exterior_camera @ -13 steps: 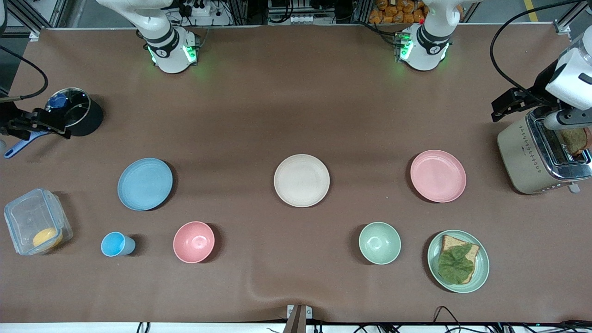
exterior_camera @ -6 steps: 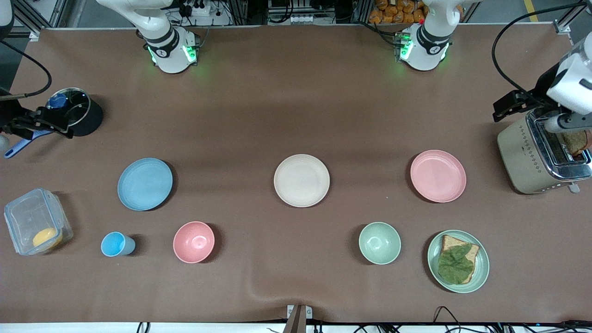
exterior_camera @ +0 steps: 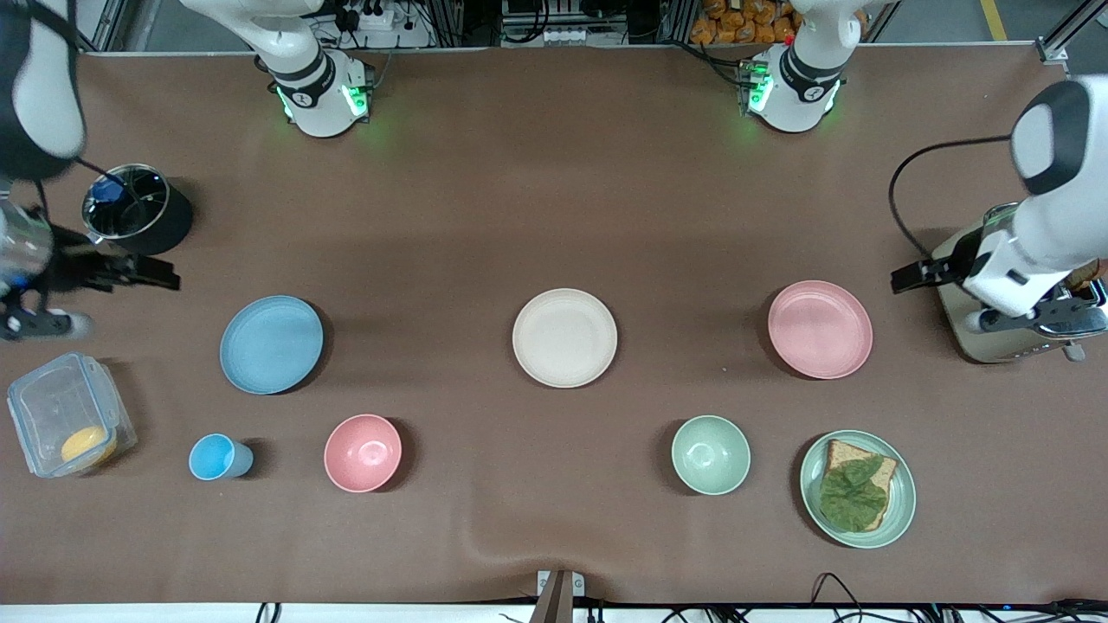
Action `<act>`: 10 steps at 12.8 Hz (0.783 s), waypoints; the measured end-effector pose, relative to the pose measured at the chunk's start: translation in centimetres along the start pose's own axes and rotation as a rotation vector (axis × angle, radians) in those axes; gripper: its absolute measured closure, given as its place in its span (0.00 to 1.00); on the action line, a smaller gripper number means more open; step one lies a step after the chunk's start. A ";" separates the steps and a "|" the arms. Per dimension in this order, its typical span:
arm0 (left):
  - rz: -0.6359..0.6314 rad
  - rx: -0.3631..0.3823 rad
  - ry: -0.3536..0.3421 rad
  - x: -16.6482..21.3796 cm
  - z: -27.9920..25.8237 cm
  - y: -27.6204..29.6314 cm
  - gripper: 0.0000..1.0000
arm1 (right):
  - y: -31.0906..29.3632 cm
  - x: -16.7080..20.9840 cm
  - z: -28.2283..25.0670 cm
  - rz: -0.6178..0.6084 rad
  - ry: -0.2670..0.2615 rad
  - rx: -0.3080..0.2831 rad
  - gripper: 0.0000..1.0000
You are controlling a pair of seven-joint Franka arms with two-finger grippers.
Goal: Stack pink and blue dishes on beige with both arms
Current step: 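Reach the blue plate with the right gripper while the left gripper reaches pink, then grip the blue plate with the right gripper while the left gripper grips pink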
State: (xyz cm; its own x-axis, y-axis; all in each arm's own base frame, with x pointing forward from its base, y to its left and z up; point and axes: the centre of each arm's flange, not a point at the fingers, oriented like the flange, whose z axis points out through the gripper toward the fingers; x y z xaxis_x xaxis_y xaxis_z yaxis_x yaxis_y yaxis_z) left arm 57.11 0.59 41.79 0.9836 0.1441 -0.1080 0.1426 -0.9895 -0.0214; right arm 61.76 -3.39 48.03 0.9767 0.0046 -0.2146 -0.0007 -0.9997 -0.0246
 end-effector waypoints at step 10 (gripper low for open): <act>-0.044 -0.009 0.006 -0.6 18.3 -5.5 0.00 | 10.6 7.4 21.5 0.136 -0.049 0.030 0.00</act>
State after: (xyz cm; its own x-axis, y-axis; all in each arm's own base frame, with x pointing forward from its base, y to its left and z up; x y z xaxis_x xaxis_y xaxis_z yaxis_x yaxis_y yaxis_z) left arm 53.76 6.06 23.77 0.9770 0.1876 -0.1012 0.1868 -0.9822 -0.0174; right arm 64.34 -13.46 25.16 0.9556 -0.1285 -0.2652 -0.1390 -0.9901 -0.0214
